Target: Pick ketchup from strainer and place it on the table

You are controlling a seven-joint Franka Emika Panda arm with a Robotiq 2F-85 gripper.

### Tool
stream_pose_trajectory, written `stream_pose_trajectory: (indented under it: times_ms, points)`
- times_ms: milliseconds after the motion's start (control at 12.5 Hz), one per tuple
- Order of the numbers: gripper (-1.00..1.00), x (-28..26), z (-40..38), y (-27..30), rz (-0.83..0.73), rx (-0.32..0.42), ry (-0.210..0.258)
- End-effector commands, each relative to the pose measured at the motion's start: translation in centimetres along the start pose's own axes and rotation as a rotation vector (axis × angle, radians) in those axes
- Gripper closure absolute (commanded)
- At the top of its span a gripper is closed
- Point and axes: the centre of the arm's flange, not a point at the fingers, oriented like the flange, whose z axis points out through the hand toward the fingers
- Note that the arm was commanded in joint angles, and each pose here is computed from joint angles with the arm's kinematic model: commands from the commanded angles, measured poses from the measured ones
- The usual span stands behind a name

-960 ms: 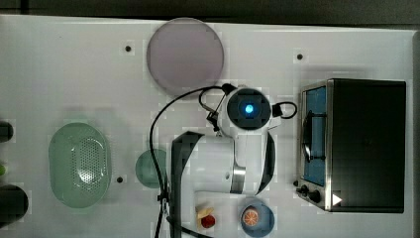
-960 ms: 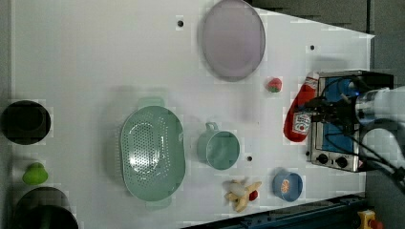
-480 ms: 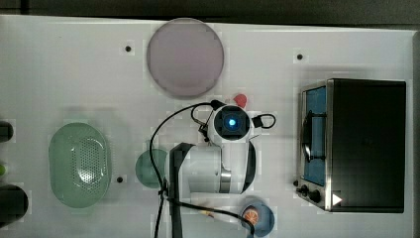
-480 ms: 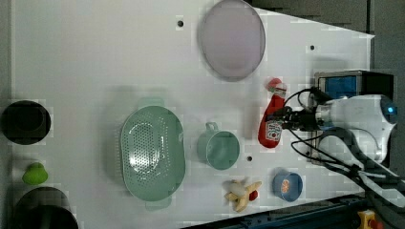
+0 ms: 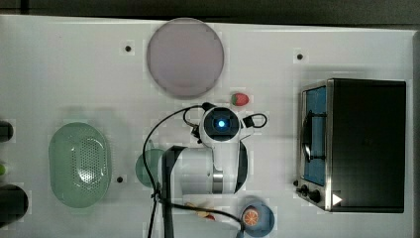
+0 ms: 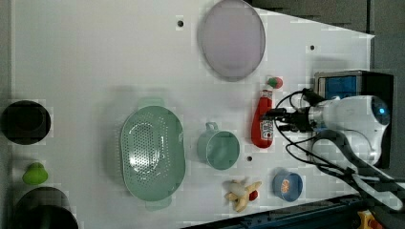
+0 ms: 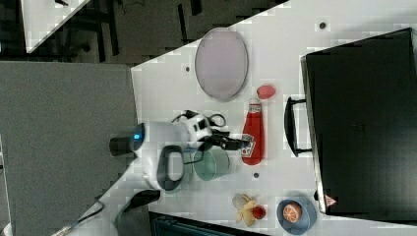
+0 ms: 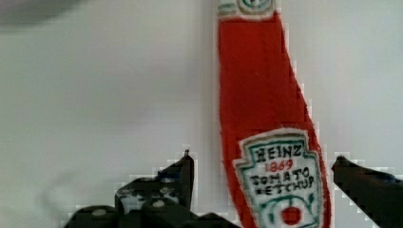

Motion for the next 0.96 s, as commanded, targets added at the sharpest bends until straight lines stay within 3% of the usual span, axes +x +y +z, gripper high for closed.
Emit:
stream_pose_trajectory:
  times_ms: [80,160,480,960]
  points:
    - [-1.00,3.4,-14.1,-0.6,0.082,0.078,0.191]
    - [-1.00,3.5,-17.3,-0.9,0.155,0.080,0.183]
    - [-1.00,2.7,-29.1,-1.9,0.365,0.032,0.080]
    - [-1.00,2.0,-37.4,-1.8,0.416,0.032,0.072]
